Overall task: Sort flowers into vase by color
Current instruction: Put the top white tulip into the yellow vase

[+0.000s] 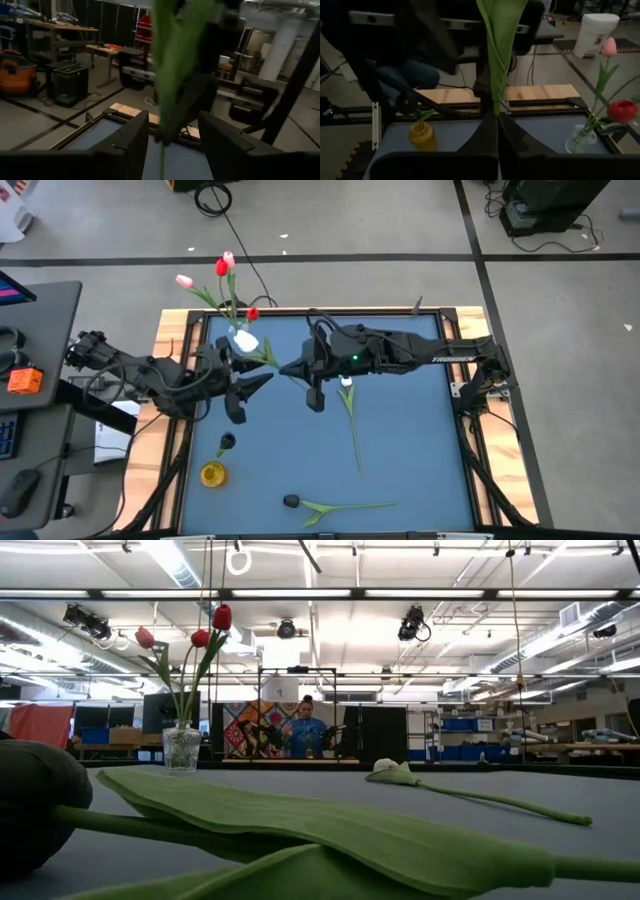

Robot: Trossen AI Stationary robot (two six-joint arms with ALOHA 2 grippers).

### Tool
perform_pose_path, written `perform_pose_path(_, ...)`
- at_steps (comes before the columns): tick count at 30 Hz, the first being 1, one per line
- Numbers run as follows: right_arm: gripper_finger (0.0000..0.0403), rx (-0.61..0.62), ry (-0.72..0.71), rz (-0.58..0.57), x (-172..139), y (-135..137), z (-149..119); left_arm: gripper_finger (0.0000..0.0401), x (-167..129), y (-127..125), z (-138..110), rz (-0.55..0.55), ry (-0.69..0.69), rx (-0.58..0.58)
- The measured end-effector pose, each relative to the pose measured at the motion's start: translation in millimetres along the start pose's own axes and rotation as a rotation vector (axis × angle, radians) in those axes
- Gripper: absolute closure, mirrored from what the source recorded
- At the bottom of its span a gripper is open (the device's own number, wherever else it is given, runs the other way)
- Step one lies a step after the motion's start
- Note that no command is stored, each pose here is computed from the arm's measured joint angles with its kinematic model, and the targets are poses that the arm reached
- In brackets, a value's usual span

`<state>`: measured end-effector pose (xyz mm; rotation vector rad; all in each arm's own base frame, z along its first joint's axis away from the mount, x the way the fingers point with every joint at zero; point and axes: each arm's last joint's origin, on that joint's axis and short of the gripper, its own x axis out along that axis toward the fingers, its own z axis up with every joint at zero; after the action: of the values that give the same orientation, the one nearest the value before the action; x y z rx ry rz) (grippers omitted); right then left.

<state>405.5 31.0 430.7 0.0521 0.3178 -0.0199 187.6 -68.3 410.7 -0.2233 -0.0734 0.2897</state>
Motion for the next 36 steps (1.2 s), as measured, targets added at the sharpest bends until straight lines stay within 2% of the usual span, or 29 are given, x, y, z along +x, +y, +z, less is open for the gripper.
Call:
perform_pose_path(7,0.0403,-0.048,-0.006,0.012,-0.3,3.6,0.3,0.0250,2.0,0.6,6.1,-0.033,-0.045,0.001)
perform_pose_path(12,0.0403,-0.057,-0.020,0.012,-0.3,3.5,1.7,0.0300,5.3,3.3,8.2,-0.072,-0.054,0.005)
perform_pose_path(17,0.0402,-0.107,-0.019,0.019,5.0,6.9,-0.9,0.0378,12.1,6.8,7.7,-0.135,-0.043,0.015)
perform_pose_path(21,0.0393,-0.100,-0.001,0.027,13.4,10.7,-6.4,0.0390,13.6,8.3,4.7,-0.161,-0.011,0.039)
perform_pose_path(29,0.0319,0.038,0.091,-0.045,21.6,9.9,-20.1,0.0396,4.4,9.8,-5.7,-0.173,0.107,0.148)
perform_pose_path(32,0.0295,0.126,0.131,-0.114,18.0,7.9,-23.8,0.0397,-4.8,9.8,-12.2,-0.198,0.188,0.191)
perform_pose_path(36,0.0284,0.294,0.223,-0.219,12.6,3.8,-33.8,0.0398,-26.4,12.3,-19.1,-0.250,0.308,0.208)
